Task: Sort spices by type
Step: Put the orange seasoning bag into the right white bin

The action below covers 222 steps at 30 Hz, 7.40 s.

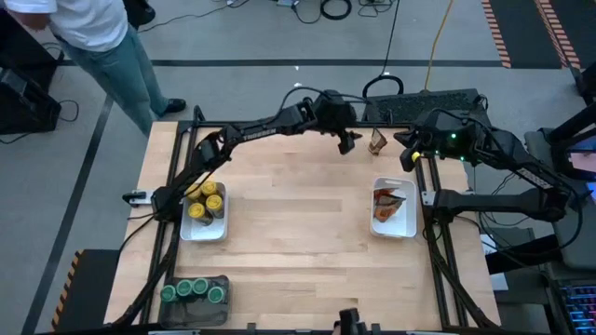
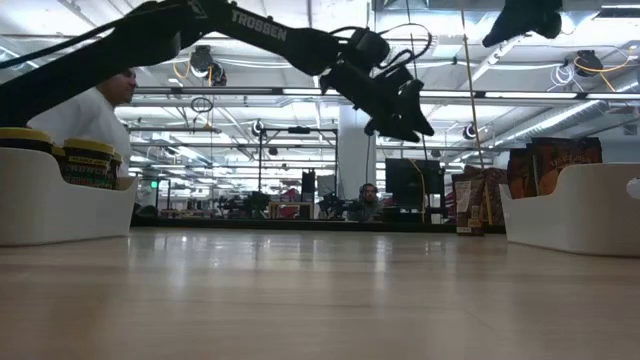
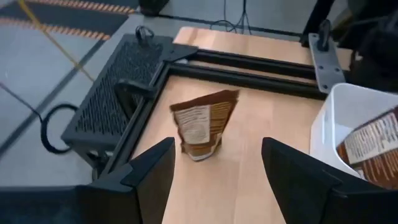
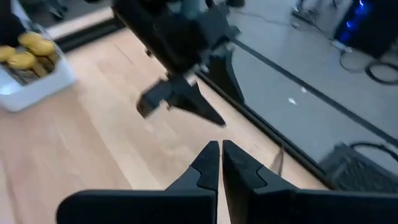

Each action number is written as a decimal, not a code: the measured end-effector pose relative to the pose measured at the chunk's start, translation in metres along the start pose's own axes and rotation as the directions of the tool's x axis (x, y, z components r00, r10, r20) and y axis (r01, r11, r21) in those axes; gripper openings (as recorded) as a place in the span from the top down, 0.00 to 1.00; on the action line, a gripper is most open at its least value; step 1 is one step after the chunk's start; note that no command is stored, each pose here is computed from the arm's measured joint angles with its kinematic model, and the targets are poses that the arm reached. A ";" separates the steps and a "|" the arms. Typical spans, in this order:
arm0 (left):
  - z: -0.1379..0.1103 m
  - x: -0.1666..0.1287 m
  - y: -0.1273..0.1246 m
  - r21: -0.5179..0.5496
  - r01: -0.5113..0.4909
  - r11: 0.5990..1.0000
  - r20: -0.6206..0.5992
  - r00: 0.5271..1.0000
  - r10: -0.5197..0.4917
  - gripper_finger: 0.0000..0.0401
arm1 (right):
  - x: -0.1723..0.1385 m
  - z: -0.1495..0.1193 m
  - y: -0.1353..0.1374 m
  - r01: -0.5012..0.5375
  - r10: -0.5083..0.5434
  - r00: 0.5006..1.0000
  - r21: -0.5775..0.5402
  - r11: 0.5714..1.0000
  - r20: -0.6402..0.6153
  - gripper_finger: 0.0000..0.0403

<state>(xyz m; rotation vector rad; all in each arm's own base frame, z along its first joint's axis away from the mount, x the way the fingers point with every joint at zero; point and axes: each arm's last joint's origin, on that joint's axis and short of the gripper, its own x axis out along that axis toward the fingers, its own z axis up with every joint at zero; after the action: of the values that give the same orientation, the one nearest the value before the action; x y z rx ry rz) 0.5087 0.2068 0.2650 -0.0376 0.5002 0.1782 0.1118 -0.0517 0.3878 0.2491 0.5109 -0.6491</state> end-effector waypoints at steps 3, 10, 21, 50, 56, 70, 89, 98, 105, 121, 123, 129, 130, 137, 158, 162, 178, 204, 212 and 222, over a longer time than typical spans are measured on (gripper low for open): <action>-0.002 -0.001 0.008 -0.056 0.010 0.998 -0.001 1.000 -0.011 0.39 | 0.005 -0.003 -0.001 0.038 -0.037 0.998 0.014 0.999 -0.053 1.00; 0.021 -0.027 0.017 -0.076 0.065 0.995 0.086 0.995 -0.059 0.44 | 0.034 0.001 -0.007 0.122 -0.122 0.981 -0.009 0.992 -0.150 1.00; 0.035 -0.096 0.023 -0.042 0.048 0.998 -0.087 0.995 -0.052 0.59 | 0.084 0.006 -0.035 0.146 -0.164 0.935 -0.080 0.986 -0.315 1.00; -0.055 -0.177 -0.041 -0.235 0.018 0.972 0.129 0.992 0.013 0.65 | 0.165 -0.008 -0.086 0.150 -0.139 0.837 -0.023 0.988 -0.529 0.36; -0.055 -0.177 -0.041 -0.265 0.024 0.964 0.129 0.992 0.011 0.65 | 0.175 -0.011 -0.092 0.161 -0.145 0.825 -0.019 0.987 -0.547 0.33; -0.055 -0.176 -0.048 -0.280 0.028 0.960 0.127 0.992 0.008 0.65 | 0.200 -0.076 -0.098 0.203 -0.144 0.798 0.036 0.978 -0.585 0.35; -0.054 -0.175 -0.056 -0.295 0.042 0.954 0.128 0.992 -0.005 0.65 | 0.205 -0.084 -0.097 0.210 -0.148 0.818 0.049 0.976 -0.556 0.35; -0.054 -0.174 -0.057 -0.309 0.047 0.950 0.127 0.992 -0.007 0.65 | 0.205 -0.084 -0.097 0.210 -0.148 0.819 0.048 0.977 -0.555 0.35; -0.054 -0.174 -0.057 -0.315 0.047 0.948 0.127 0.992 -0.007 0.65 | 0.205 -0.084 -0.097 0.209 -0.148 0.819 0.046 0.977 -0.555 0.35; -0.054 -0.174 -0.058 -0.337 0.053 0.940 0.127 0.992 -0.010 0.65 | 0.205 -0.084 -0.097 0.203 -0.147 0.820 0.042 0.978 -0.554 0.35; -0.054 -0.174 -0.058 -0.337 0.053 0.940 0.127 0.992 -0.011 0.65 | 0.206 -0.084 -0.097 0.202 -0.146 0.820 0.041 0.978 -0.554 0.35; -0.053 -0.174 -0.059 -0.339 0.056 0.939 0.127 0.992 -0.013 0.65 | 0.206 -0.084 -0.097 0.198 -0.142 0.820 0.042 0.979 -0.554 0.35; -0.054 -0.174 -0.059 -0.345 0.057 0.937 0.127 0.992 -0.013 0.65 | 0.206 -0.084 -0.096 0.195 -0.140 0.820 0.041 0.980 -0.555 0.35; -0.052 -0.174 -0.060 -0.366 0.064 0.928 0.139 0.990 -0.013 0.65 | 0.207 -0.084 -0.087 0.153 -0.124 0.822 0.005 0.988 -0.555 0.35; -0.051 -0.171 -0.082 -0.254 0.125 0.959 0.141 0.986 -0.091 0.65 | 0.209 -0.085 -0.065 0.053 -0.015 0.823 0.051 0.997 -0.568 0.98; -0.051 -0.171 -0.083 -0.248 0.161 0.955 0.142 0.982 -0.129 0.65 | 0.211 -0.085 -0.047 0.005 0.026 0.820 0.053 0.999 -0.571 0.99; -0.061 -0.172 -0.090 -0.199 0.301 0.933 0.038 0.953 -0.299 0.65 | 0.202 -0.092 0.061 -0.280 0.258 0.806 0.040 0.959 -0.533 1.00; -0.066 -0.172 -0.095 -0.144 0.336 0.931 -0.009 0.940 -0.341 0.65 | 0.179 -0.100 0.116 -0.457 0.362 0.758 -0.047 0.888 -0.542 0.77; -0.066 -0.171 -0.108 -0.128 0.365 0.922 -0.016 0.929 -0.370 0.65 | 0.159 -0.053 0.126 -0.486 0.372 0.768 -0.097 0.869 -0.521 0.54; -0.067 -0.150 -0.138 -0.067 0.364 0.929 0.041 0.931 -0.362 0.65 | 0.100 -0.007 0.109 -0.458 0.343 0.826 -0.178 0.871 -0.448 0.48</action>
<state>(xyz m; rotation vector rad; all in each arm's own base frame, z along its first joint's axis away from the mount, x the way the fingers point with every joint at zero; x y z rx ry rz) 0.3724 0.0415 0.2770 -0.1981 0.4506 -0.1666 0.2460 -0.0156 0.3365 0.2152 0.9121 -0.0937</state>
